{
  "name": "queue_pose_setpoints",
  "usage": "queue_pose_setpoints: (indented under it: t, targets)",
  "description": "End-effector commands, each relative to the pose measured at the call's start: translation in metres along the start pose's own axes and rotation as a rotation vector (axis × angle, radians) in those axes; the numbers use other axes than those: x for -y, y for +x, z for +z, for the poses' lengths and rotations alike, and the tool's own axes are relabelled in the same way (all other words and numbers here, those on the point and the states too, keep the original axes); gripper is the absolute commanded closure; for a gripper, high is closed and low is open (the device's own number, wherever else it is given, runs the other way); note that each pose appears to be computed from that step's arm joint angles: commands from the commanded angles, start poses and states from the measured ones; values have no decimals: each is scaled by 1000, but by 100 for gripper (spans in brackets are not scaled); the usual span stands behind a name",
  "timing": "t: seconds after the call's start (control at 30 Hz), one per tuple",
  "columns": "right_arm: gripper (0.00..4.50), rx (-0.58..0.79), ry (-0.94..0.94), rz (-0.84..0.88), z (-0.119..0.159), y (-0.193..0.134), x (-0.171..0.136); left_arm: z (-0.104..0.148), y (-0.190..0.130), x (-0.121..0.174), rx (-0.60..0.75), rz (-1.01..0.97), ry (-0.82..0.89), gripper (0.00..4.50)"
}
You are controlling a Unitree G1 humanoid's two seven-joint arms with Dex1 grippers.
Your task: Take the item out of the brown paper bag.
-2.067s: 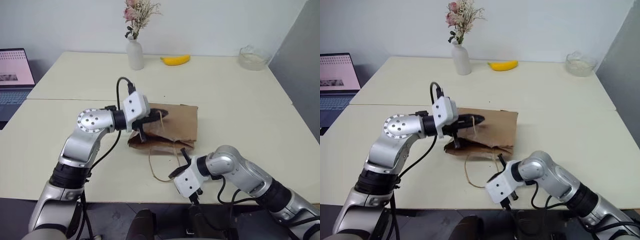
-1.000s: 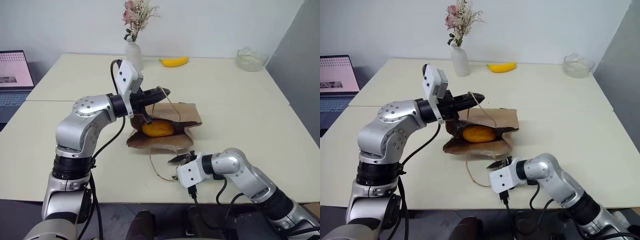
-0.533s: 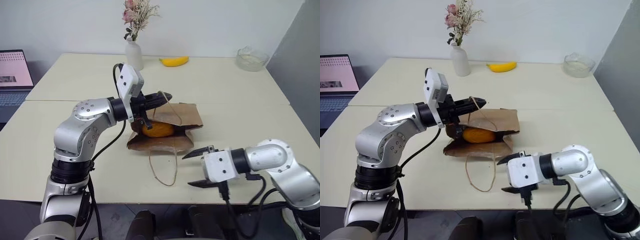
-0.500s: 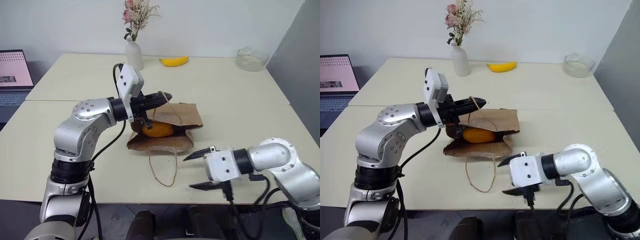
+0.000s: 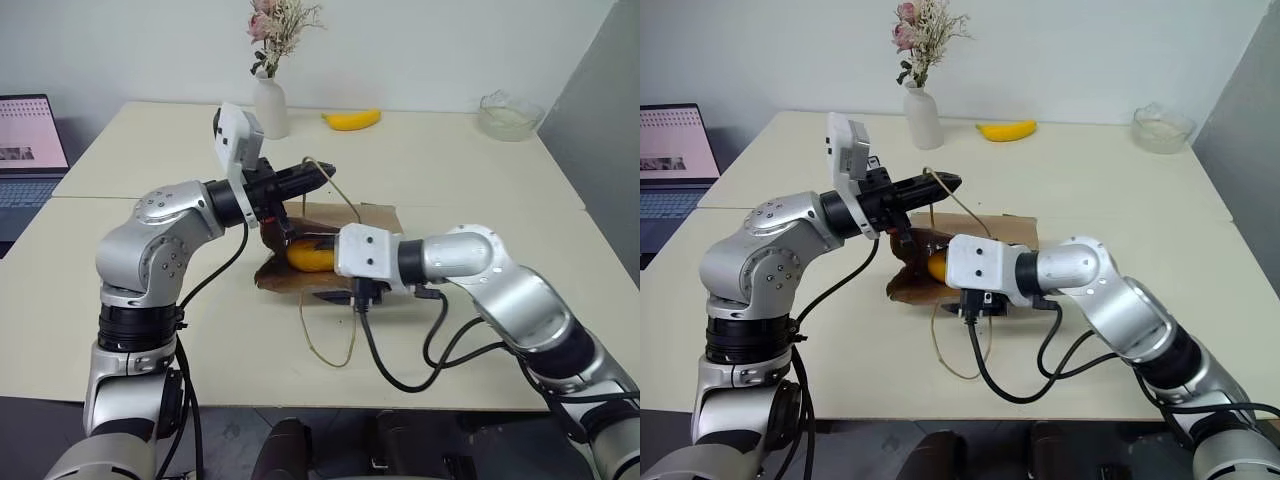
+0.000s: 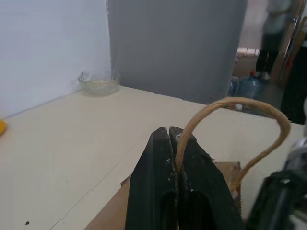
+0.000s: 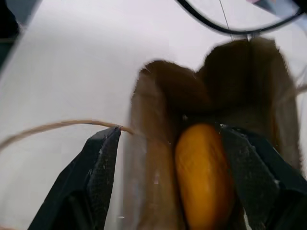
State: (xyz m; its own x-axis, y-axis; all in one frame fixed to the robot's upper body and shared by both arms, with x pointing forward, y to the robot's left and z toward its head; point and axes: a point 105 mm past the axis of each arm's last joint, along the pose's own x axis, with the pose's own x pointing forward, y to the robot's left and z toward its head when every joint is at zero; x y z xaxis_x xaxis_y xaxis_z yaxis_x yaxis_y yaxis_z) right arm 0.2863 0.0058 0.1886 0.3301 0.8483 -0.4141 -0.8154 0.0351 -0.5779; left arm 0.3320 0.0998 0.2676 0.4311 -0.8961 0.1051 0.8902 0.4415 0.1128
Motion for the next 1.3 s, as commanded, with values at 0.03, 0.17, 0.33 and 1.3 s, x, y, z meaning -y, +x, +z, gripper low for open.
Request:
queue_pose_setpoints:
  t: [0.03,0.17,0.33,1.3]
  targets:
    - [106,-40,-90,-57,0,10,14,15,-2,5,36,-30,23,450]
    - [68,-101,-126,-74,-16,24,16,16,-2,4,42,-27,14,450]
    - [5,-204,-270,-120,-32,35,25,20,-2,2,62,-16,5,450]
    - [166,-92,-238,7,-3,22,23,16,-8,-23,68,130,24,450]
